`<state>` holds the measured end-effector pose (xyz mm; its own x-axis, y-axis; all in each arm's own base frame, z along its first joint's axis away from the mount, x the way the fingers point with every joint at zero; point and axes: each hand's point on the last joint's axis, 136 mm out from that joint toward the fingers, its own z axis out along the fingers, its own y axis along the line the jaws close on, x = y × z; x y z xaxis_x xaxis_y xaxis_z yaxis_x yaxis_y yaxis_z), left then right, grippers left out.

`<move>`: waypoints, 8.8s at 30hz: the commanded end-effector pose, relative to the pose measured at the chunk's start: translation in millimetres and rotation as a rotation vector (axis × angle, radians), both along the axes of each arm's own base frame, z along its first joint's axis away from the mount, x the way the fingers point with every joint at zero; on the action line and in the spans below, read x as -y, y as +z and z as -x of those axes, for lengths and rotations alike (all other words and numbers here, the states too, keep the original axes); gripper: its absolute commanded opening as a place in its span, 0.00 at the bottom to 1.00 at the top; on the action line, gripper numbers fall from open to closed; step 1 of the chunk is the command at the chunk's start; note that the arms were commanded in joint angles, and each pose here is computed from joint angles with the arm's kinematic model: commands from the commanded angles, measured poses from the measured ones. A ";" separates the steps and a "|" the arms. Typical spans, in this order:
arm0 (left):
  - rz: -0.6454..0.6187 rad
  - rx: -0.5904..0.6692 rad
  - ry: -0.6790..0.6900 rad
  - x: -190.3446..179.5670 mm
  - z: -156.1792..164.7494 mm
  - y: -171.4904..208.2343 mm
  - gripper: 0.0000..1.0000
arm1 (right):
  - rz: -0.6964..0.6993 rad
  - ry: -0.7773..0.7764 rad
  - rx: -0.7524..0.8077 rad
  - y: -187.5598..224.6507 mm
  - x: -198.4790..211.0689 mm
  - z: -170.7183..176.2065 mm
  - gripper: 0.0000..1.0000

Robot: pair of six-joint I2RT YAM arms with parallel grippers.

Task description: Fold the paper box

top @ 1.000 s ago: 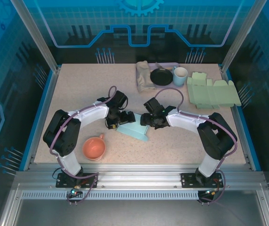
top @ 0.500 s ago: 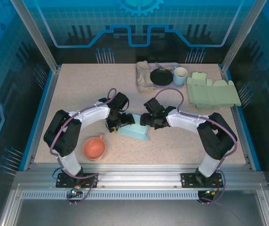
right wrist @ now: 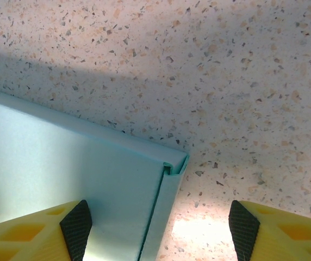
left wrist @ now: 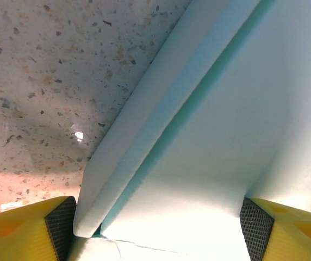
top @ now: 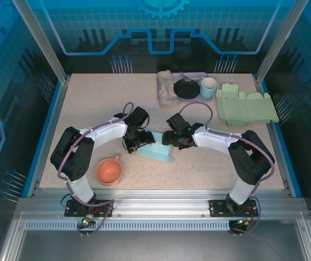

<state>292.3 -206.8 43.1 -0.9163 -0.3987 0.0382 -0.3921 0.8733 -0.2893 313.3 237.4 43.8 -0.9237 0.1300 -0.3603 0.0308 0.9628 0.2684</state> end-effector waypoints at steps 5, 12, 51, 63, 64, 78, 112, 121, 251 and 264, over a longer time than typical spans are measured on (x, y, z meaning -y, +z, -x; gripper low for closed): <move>-0.042 -0.047 0.020 -7.0 11.1 -12.8 0.81 | 0.088 -0.007 -0.103 -19.6 26.0 28.9 0.71; -0.061 -0.052 0.028 -11.1 13.4 -19.0 0.81 | 0.083 0.000 -0.068 7.5 23.9 38.8 0.71; -0.078 -0.065 0.041 -15.2 17.0 -30.7 0.80 | -0.184 -0.031 -0.128 5.5 -38.8 90.2 0.41; -0.081 -0.072 0.045 -15.7 17.7 -34.4 0.80 | -0.076 0.022 -0.088 4.9 -29.0 88.2 0.40; -0.082 -0.072 0.043 -15.7 17.7 -34.3 0.80 | -0.074 0.027 -0.086 3.8 -29.2 88.2 0.40; -0.090 -0.076 0.044 -17.2 18.4 -36.4 0.80 | -0.090 0.086 -0.081 3.4 -39.2 89.1 0.39; -0.122 -0.104 0.041 -24.4 25.6 -47.0 0.79 | 0.148 0.405 0.118 -16.4 -38.1 76.2 0.36; -0.132 -0.117 0.034 -25.0 26.7 -53.1 0.79 | 0.208 0.556 0.246 -31.0 -44.5 71.1 0.36; 0.064 0.252 -0.206 29.6 -61.5 36.4 0.87 | -0.248 0.028 -0.148 -9.7 32.5 -19.2 0.00; 0.108 0.191 -0.221 14.4 8.4 36.4 0.86 | -0.255 0.029 -0.206 2.9 40.5 46.2 0.00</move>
<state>310.1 -216.9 75.8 -0.9666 -0.2067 -0.1517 -0.1279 0.9015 -0.4134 300.0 199.0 57.5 -0.9634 0.1753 -0.2027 0.0493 0.8595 0.5088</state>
